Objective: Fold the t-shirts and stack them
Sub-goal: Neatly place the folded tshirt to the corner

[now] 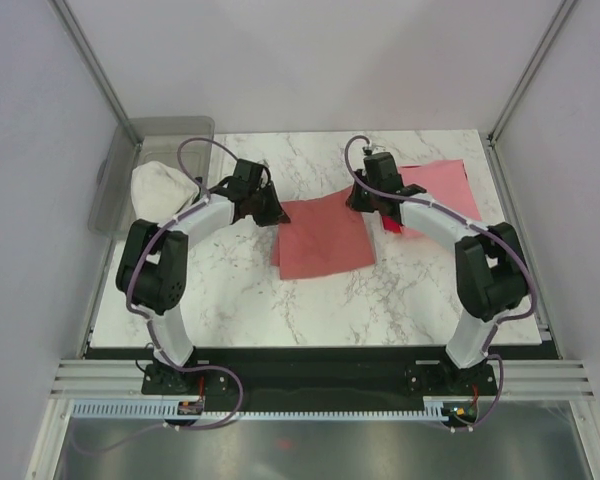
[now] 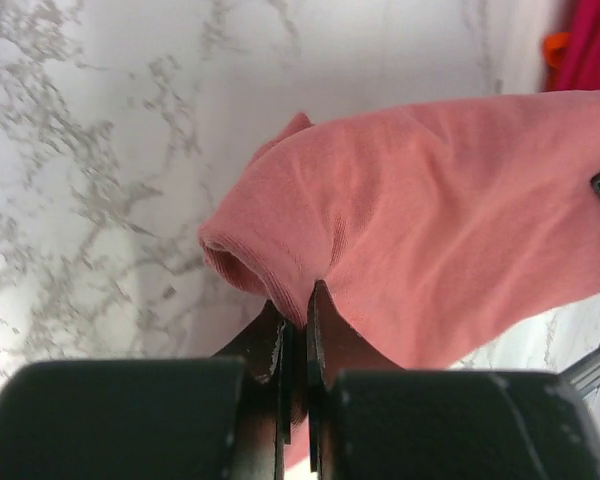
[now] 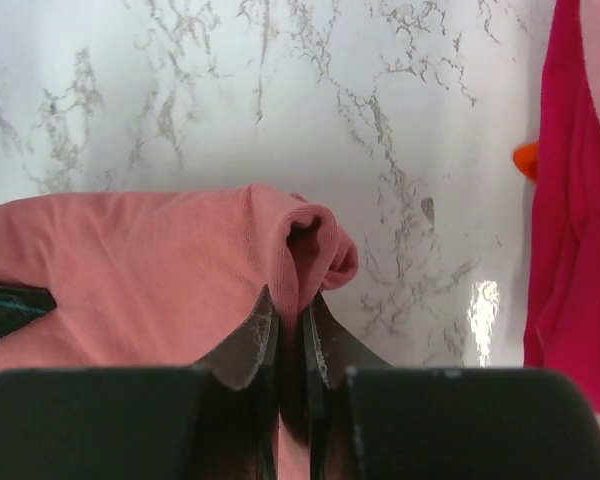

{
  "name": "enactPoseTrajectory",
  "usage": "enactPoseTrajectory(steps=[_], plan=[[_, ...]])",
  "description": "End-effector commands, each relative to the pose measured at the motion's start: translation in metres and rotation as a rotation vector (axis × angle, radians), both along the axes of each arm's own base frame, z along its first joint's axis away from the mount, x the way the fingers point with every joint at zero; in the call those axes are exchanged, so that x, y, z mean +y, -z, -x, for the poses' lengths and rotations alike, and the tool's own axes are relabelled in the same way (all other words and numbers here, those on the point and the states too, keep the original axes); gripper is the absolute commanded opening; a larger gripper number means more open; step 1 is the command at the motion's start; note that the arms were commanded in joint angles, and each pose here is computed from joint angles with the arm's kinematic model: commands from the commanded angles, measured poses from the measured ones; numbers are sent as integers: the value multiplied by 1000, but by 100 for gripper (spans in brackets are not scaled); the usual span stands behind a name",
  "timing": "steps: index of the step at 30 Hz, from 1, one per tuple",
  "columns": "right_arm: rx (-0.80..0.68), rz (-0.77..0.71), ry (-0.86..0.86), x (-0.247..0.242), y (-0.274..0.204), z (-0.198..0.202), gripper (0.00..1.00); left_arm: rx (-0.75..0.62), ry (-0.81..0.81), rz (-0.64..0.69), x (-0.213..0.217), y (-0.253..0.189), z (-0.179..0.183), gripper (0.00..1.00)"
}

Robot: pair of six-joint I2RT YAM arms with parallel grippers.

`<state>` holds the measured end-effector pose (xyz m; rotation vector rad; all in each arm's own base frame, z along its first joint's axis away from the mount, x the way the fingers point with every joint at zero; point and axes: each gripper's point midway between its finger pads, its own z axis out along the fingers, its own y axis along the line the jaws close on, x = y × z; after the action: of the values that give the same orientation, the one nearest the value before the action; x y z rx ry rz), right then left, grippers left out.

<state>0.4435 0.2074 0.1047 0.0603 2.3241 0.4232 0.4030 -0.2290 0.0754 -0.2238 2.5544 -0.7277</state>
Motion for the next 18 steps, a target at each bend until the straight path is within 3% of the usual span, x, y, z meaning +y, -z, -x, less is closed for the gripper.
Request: enactPoseTrajectory(steps=[1, 13, 18], plan=[[-122, -61, 10, -2, -50, 9, 0, -141, 21, 7, -9, -51, 8, 2], [-250, 30, 214, -87, -150, 43, 0, -300, 121, 119, -79, -138, 63, 2], [-250, 84, 353, -148, -170, 39, 0, -349, 109, 178, -120, -157, 54, 2]])
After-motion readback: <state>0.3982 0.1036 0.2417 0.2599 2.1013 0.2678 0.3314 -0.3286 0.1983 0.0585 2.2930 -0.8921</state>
